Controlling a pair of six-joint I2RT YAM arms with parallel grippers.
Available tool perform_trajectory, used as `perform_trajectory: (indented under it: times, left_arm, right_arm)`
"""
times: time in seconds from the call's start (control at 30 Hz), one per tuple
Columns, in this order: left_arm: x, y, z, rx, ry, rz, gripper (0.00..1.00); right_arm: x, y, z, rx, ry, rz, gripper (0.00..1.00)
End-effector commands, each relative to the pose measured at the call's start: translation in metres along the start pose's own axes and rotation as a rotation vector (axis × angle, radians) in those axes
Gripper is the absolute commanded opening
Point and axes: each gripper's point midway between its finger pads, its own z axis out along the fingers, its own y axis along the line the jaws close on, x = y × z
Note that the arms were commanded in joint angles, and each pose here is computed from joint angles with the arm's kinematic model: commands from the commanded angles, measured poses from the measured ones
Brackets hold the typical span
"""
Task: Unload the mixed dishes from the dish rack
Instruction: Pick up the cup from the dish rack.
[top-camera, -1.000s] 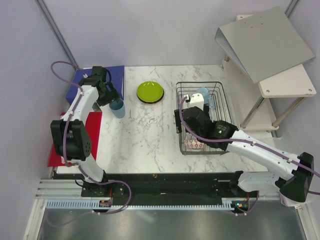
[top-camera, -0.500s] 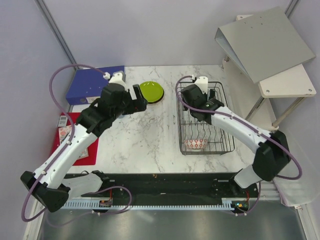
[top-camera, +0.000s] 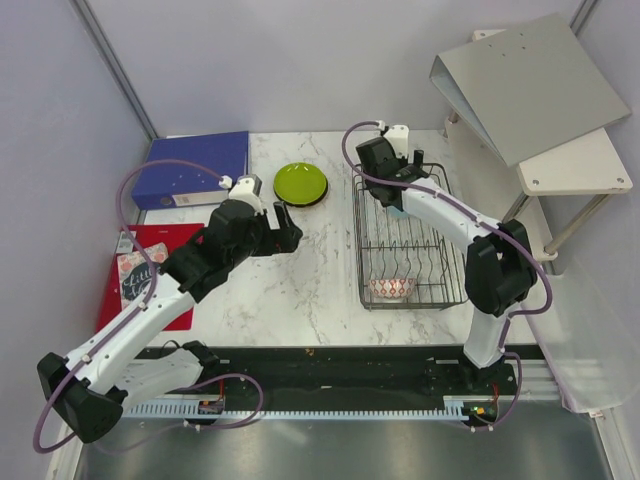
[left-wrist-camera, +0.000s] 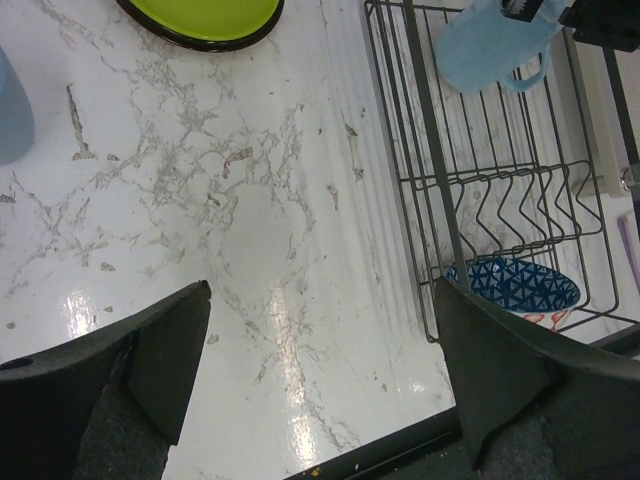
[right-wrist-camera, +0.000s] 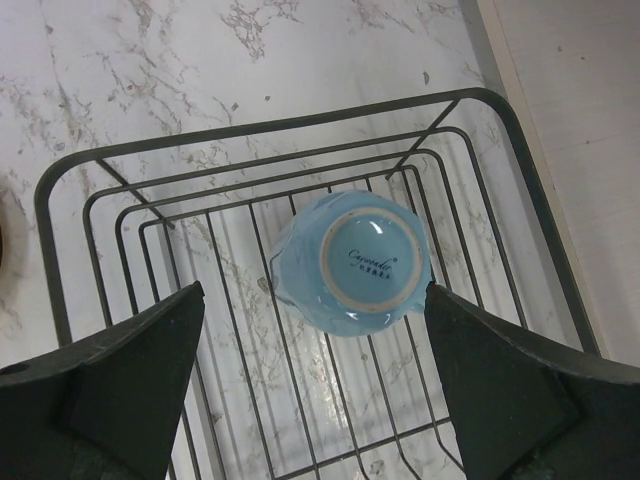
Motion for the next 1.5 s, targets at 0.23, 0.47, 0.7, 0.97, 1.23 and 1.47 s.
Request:
perform_trajectory:
  times: [0.23, 0.47, 0.7, 0.97, 1.23, 1.47]
  left_arm:
    - [0.009, -0.003, 0.013, 0.034, -0.002, 0.004, 0.99]
    - [0.019, -0.006, 0.019, 0.05, 0.039, 0.009, 0.99]
    - [0.024, -0.004, 0.022, 0.042, 0.055, 0.01, 0.99]
    - [0.029, -0.002, 0.027, 0.03, 0.073, 0.009, 0.99]
    - [0.03, -0.002, 0.03, 0.026, 0.079, 0.007, 0.99]
    - [0.03, 0.002, 0.033, 0.004, 0.077, 0.01, 0.99]
  right_arm:
    - [0.008, -0.011, 0.037, -0.034, 0.053, 0.063, 0.98]
    - [0.035, -0.003, 0.062, -0.068, 0.128, 0.07, 0.97]
    - [0.065, -0.002, 0.078, -0.057, 0.187, 0.063, 0.96]
    - [0.074, -0.008, 0.073, -0.054, 0.196, 0.086, 0.73]
    - [0.066, -0.022, 0.053, -0.051, 0.166, 0.11, 0.35]
    - [0.003, -0.017, -0.007, -0.188, 0.046, 0.226, 0.14]
